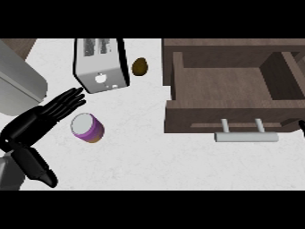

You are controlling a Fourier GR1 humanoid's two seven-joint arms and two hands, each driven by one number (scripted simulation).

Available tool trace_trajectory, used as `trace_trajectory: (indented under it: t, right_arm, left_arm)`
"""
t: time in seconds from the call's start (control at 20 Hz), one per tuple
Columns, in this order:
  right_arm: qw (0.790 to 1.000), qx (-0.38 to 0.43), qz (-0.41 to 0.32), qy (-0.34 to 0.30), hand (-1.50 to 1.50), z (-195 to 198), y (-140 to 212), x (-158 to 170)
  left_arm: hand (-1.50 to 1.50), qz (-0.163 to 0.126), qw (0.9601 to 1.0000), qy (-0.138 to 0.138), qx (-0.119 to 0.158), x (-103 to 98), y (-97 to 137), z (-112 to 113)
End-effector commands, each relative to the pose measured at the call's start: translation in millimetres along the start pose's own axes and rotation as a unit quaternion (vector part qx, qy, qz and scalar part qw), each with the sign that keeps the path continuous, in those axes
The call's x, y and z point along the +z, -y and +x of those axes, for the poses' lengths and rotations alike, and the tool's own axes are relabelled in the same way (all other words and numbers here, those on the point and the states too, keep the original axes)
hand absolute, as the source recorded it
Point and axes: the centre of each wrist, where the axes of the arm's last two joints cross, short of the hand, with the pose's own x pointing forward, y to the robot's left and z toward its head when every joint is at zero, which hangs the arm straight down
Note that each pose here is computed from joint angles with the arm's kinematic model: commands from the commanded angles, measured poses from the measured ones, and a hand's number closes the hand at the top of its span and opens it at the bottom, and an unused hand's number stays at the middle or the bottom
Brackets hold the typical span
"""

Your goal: Pick up the can, place it into the drawer and close the drawer

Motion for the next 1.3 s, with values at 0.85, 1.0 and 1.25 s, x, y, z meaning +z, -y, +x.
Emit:
trace_trajectory:
  t: [0.85, 1.0, 1.25]
  right_arm:
    - [1.000, -0.002, 0.005, 0.007, -1.50, -13, -8, -4]
    - [1.000, 0.005, 0.000, 0.001, -1.50, -3, 5, -14]
    - [1.000, 0.003, -0.010, 0.010, -1.50, -5, -6, -6]
  left_arm:
    - [-1.50, 0.034, 0.9989, -0.028, -0.018, 18, -47, -72]
    - [-1.50, 0.030, 0.9989, -0.032, -0.018, 10, -31, -92]
    - [-1.50, 0.034, 0.9982, -0.045, -0.020, 28, -45, -101]
